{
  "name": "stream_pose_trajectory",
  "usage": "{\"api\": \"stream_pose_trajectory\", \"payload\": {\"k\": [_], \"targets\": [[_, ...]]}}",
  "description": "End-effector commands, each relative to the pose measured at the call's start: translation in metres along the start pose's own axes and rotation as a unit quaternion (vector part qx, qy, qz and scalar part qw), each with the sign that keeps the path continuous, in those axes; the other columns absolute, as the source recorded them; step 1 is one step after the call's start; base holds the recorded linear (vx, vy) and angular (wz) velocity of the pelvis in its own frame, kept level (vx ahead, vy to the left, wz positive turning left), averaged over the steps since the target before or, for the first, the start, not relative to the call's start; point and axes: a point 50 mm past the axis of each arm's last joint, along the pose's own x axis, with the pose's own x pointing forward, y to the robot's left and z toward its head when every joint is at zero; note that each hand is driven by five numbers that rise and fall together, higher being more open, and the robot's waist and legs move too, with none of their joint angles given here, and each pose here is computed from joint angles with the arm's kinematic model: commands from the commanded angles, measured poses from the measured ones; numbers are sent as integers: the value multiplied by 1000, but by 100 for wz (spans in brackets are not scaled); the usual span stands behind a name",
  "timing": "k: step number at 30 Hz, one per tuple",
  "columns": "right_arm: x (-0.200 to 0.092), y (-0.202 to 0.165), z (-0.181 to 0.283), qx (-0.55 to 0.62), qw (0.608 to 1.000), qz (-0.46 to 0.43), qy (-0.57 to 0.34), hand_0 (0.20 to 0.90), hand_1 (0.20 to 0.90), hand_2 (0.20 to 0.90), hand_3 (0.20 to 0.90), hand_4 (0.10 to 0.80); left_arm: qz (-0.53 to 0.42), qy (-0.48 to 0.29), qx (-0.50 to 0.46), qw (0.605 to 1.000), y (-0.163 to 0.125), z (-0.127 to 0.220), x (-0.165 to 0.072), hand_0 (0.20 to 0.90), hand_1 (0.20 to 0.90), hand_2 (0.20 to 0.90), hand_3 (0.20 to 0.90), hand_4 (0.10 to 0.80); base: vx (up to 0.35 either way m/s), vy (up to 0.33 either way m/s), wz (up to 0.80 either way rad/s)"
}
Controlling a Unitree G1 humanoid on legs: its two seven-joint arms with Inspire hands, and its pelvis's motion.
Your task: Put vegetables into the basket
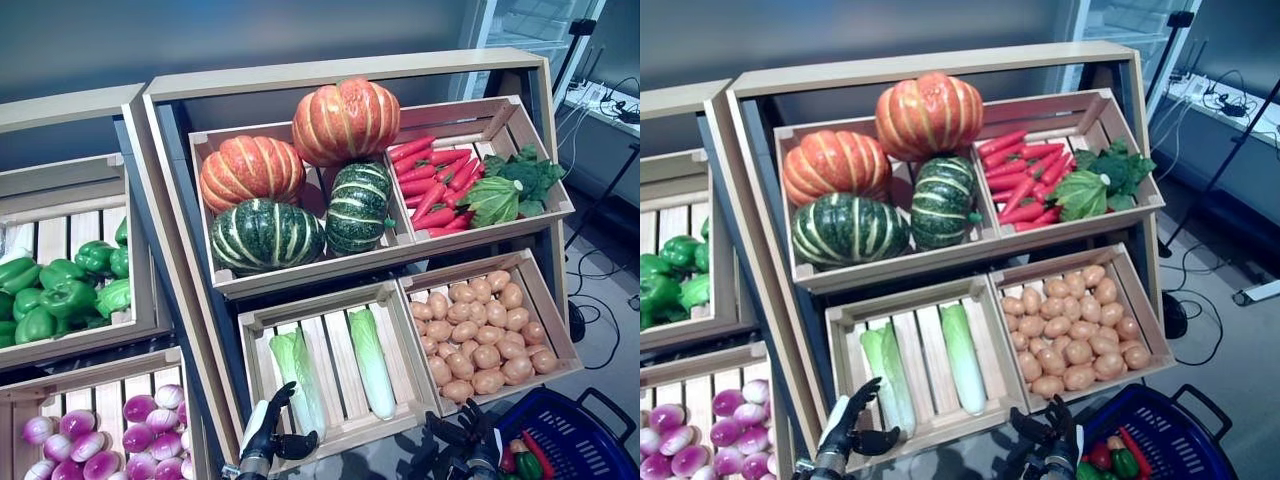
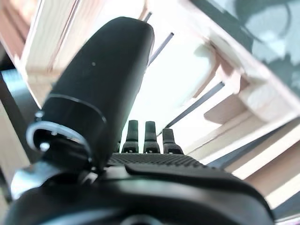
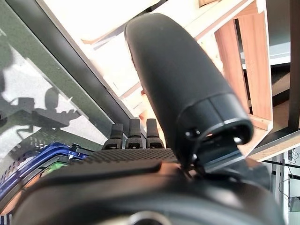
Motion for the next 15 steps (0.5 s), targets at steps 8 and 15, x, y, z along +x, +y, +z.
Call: {"api": "stream_pose_trajectory", "payload": {"k": [8, 15], "targets": [[20, 11, 52, 2, 996, 45, -81, 900, 900, 900, 900, 800, 113, -246, 376, 886, 89, 60, 50, 900, 900, 900, 900, 800, 20, 29, -3], [18, 7, 52, -53, 994, 60, -80, 900, 900, 900, 900, 800, 60, -235, 546, 802, 129, 67, 57, 900, 900, 900, 900, 800, 34, 65, -11]]}}
